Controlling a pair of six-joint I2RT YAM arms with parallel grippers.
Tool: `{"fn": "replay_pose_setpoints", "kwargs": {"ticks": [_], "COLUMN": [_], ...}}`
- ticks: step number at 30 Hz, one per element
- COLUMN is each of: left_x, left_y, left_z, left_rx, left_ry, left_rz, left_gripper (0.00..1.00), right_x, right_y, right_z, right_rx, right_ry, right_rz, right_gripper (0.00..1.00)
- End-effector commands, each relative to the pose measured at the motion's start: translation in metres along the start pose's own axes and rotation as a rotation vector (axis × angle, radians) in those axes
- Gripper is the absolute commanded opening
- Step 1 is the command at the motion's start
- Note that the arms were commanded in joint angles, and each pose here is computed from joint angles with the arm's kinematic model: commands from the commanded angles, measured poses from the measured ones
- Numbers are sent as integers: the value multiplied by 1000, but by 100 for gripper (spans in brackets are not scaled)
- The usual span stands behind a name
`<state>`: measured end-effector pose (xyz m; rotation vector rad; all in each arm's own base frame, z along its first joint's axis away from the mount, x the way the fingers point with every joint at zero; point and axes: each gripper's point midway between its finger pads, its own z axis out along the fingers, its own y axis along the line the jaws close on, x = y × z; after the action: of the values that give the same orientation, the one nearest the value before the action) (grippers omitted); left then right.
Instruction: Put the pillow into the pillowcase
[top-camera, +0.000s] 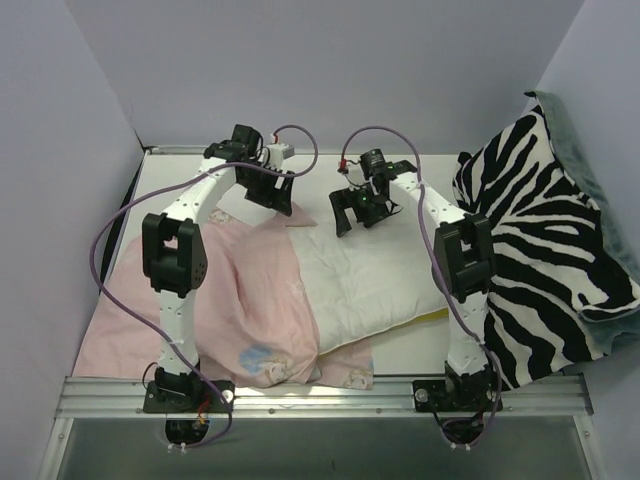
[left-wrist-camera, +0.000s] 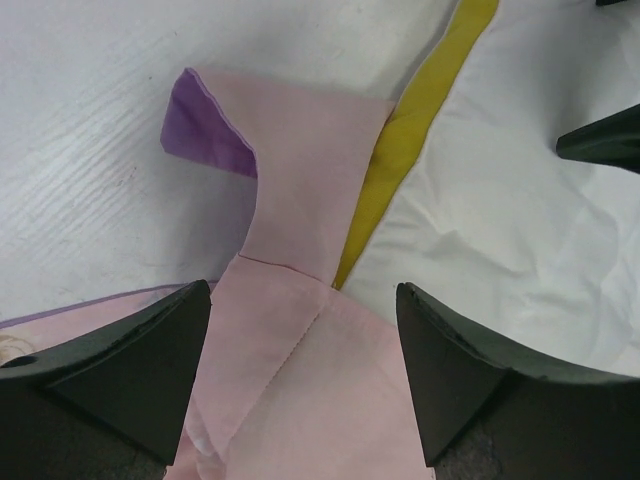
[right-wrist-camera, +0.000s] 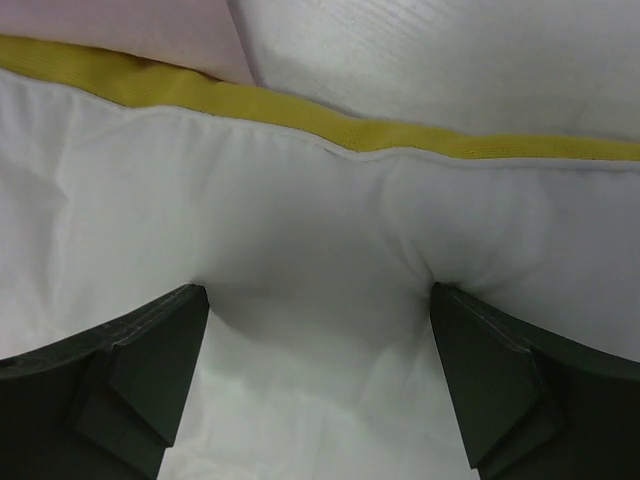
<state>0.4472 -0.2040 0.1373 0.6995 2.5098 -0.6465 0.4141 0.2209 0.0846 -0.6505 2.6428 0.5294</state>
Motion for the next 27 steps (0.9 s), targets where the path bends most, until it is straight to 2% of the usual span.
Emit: {"fn": "replay_pose_setpoints", "kwargs": {"ticks": [1,4,7,8,9,10,11,12,16,20,22,27], "left_x": [10,19,28,29,31,32,31,29,-8,-53,-64,-94], "left_y": [7,15,17,13,12,11,8,2,-33,-81,-103,-126], "left_z": [8,18,30,32,34,36,37,37,20,3,0,7], "left_rx": [8,11,43,73,85,99,114,152,291,433,487,566], "left_ry": [44,70,95,96,100,102,100,92,-4,-123,-140,-212], "left_rz": [-12,-41,-75,-83,-86,-90,-89,-90,-91,-69,-92,-143], "left_gripper": [84,82,73,67,53,47,41,29,6,2,1,0], "right_x": [11,27,41,43,44,44,41,38,14,-7,-10,-11], "right_y": [3,11,14,16,18,19,24,28,57,99,119,138], "right_z": [2,19,33,36,35,35,30,25,-9,-52,-63,-86], "right_rx": [43,-4,-44,-66,-80,-87,-120,-136,-254,-374,-428,-480], "right_ry": [61,117,162,170,171,171,157,145,30,-93,-112,-156], "right_rz": [-64,-57,-23,-11,-9,1,8,14,20,-12,-29,-34], "right_gripper": [99,91,56,37,27,17,3,0,0,0,0,0]}}
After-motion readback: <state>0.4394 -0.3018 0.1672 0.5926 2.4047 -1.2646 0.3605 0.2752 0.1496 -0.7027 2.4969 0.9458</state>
